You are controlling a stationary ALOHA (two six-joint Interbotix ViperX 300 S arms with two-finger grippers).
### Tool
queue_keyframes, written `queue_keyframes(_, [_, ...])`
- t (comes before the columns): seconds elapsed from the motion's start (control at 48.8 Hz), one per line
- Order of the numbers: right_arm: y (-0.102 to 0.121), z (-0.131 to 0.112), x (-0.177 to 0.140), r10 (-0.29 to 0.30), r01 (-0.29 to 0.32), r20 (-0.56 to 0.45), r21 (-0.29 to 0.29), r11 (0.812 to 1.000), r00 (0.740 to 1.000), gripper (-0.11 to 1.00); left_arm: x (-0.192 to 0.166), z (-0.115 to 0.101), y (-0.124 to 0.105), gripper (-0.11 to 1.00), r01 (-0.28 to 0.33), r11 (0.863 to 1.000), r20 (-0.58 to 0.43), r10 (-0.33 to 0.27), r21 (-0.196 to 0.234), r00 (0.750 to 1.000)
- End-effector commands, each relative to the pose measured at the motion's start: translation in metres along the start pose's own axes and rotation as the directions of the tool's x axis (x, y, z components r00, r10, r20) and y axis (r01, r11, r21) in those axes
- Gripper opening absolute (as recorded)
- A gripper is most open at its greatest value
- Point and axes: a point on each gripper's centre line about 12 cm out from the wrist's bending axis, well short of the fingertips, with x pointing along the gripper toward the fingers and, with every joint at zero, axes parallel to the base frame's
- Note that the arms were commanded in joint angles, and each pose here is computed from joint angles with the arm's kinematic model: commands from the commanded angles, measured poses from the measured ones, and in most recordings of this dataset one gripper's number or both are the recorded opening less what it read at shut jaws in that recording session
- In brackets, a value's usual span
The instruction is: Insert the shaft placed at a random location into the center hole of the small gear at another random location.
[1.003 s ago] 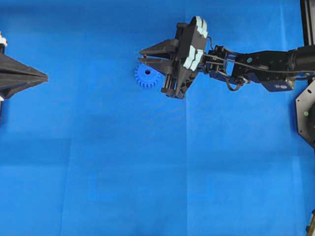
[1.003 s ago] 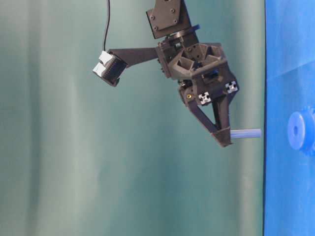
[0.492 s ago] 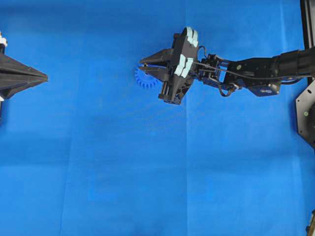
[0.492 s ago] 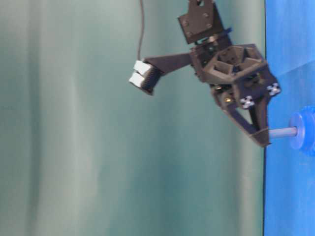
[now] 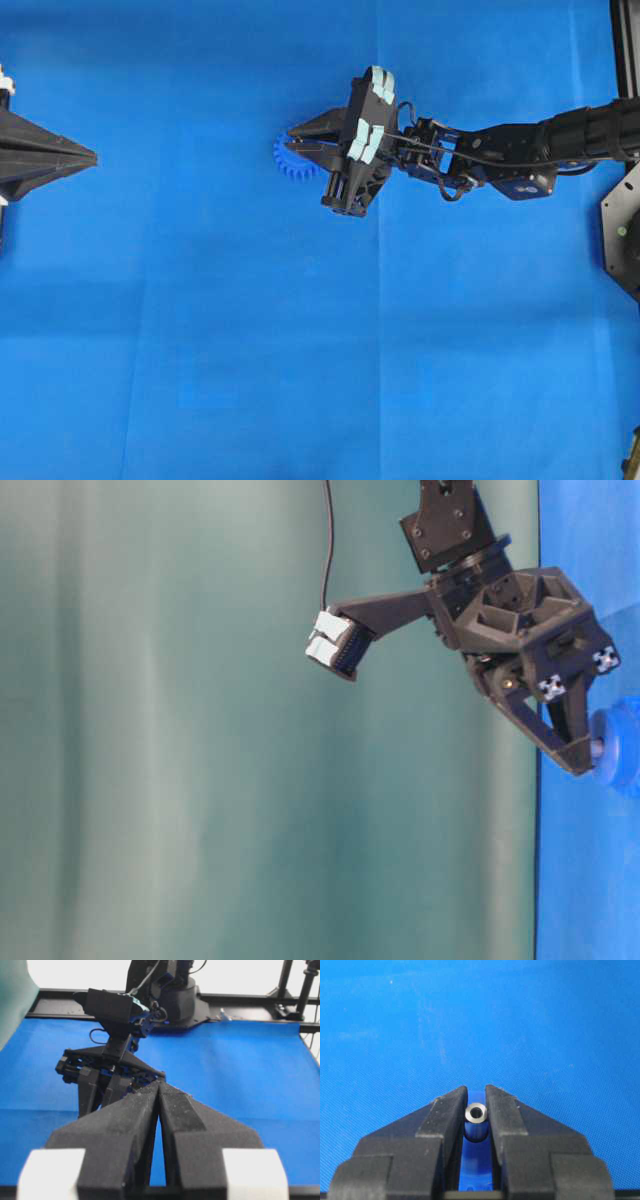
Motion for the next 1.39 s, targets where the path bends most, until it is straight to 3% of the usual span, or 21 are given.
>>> queue_keyframes(0.0, [0.0,0.01,-0.001,0.0,0.0,0.032,0.004,1.0,0.999,0.03,0.001,0.004,0.0,0.0,-0.001,1.0,0.011,0.001,-0.001,1.0])
queue_keyframes(0.635, [0.002,0.009,0.001,0.004,-0.004,-0.002,0.001,1.0,1.0,0.04,0.001,0.003,0.0,0.0,0.0,1.0,0.009,0.0,-0.002,1.0])
queue_keyframes(0.717, [0.002,0.01,0.0,0.006,-0.006,-0.01,0.002,1.0,1.0,0.14,0.001,0.003,0.0,0.0,-0.001,1.0,0.008,0.001,0.0,1.0])
queue_keyframes(0.983, [0.004,0.027,-0.009,0.015,-0.015,0.006,0.003,1.0,1.0,0.85,0.001,0.002,0.0,0.0,-0.001,1.0,0.002,0.001,0.0,1.0])
queue_keyframes(1.147, [0.006,0.046,-0.021,0.025,-0.025,0.041,-0.002,1.0,0.999,0.77,0.001,0.002,0.0,0.0,-0.002,1.0,0.003,0.002,-0.001,1.0])
queue_keyframes(1.372, [0.01,0.074,-0.041,0.043,-0.043,0.064,-0.002,0.999,0.997,0.77,0.001,0.002,0.0,0.0,-0.002,1.0,0.002,0.002,-0.001,1.0])
